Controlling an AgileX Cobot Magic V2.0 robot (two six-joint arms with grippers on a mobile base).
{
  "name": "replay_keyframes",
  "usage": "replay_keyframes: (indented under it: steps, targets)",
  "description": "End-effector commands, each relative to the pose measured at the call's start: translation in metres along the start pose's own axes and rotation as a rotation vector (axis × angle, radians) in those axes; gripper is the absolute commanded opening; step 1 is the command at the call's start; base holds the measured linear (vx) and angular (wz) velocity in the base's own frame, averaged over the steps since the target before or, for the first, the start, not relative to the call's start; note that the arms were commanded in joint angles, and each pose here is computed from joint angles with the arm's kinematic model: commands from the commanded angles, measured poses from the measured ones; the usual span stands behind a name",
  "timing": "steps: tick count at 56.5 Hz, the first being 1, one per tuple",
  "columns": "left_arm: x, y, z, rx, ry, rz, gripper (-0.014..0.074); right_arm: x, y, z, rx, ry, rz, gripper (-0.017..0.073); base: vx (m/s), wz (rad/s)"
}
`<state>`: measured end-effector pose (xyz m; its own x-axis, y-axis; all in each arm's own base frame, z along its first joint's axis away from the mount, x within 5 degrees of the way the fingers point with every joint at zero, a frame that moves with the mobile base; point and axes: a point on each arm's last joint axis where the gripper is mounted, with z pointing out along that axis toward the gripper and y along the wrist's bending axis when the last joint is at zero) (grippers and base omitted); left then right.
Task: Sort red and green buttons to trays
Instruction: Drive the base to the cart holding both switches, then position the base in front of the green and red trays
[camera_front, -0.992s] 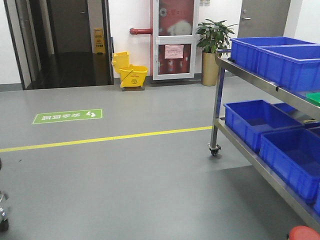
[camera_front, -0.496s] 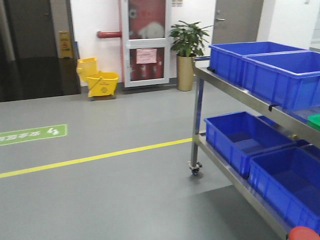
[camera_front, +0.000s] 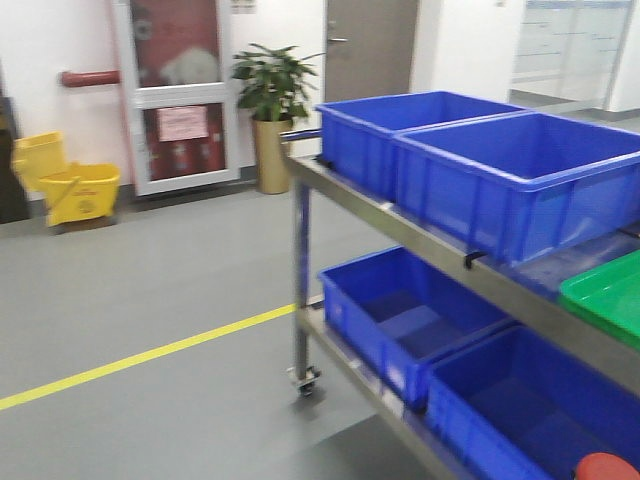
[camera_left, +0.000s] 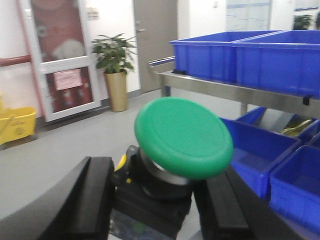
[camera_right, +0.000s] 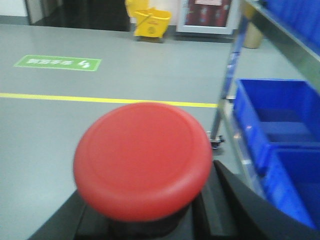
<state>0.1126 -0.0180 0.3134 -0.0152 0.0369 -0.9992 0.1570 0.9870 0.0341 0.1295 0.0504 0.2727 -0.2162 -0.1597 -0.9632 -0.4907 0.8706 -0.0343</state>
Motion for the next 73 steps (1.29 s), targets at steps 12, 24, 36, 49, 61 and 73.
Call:
replay_keyframes:
  steps: [12, 24, 36, 49, 61, 73]
  targets:
    - [-0.0178, -0.0035, -0.0011, 0.042, -0.103, -0.016, 0.0, -0.0111, -0.003, -0.0019, 0.026, -0.03, -0.021, -0.0008, 0.52, -0.63]
    - [-0.0178, -0.0035, -0.0011, 0.042, -0.103, -0.016, 0.0, -0.0111, -0.0037, -0.0019, 0.033, -0.031, -0.021, -0.0008, 0.45, -0.78]
    - [-0.0178, -0.0035, -0.0011, 0.042, -0.103, -0.016, 0.0, -0.0111, -0.0037, -0.0019, 0.033, -0.031, -0.021, -0.0008, 0.38, -0.99]
    - [-0.0178, -0.0035, -0.0011, 0.042, -0.103, -0.016, 0.0, -0.0111, -0.0037, -0.0019, 0.033, -0.031, -0.021, -0.0008, 0.3, -1.05]
    - [-0.0178, -0.0035, -0.0011, 0.042, -0.103, -0.016, 0.0, -0.0111, -0.0037, -0.0019, 0.033, -0.031, -0.021, -0.0008, 0.19, -0.62]
    - [-0.0178, -0.0035, -0.0011, 0.042, -0.103, -0.016, 0.0, -0.0111, -0.0034, -0.0018, 0.031, -0.031, -0.022, -0.0008, 0.09, -0.31]
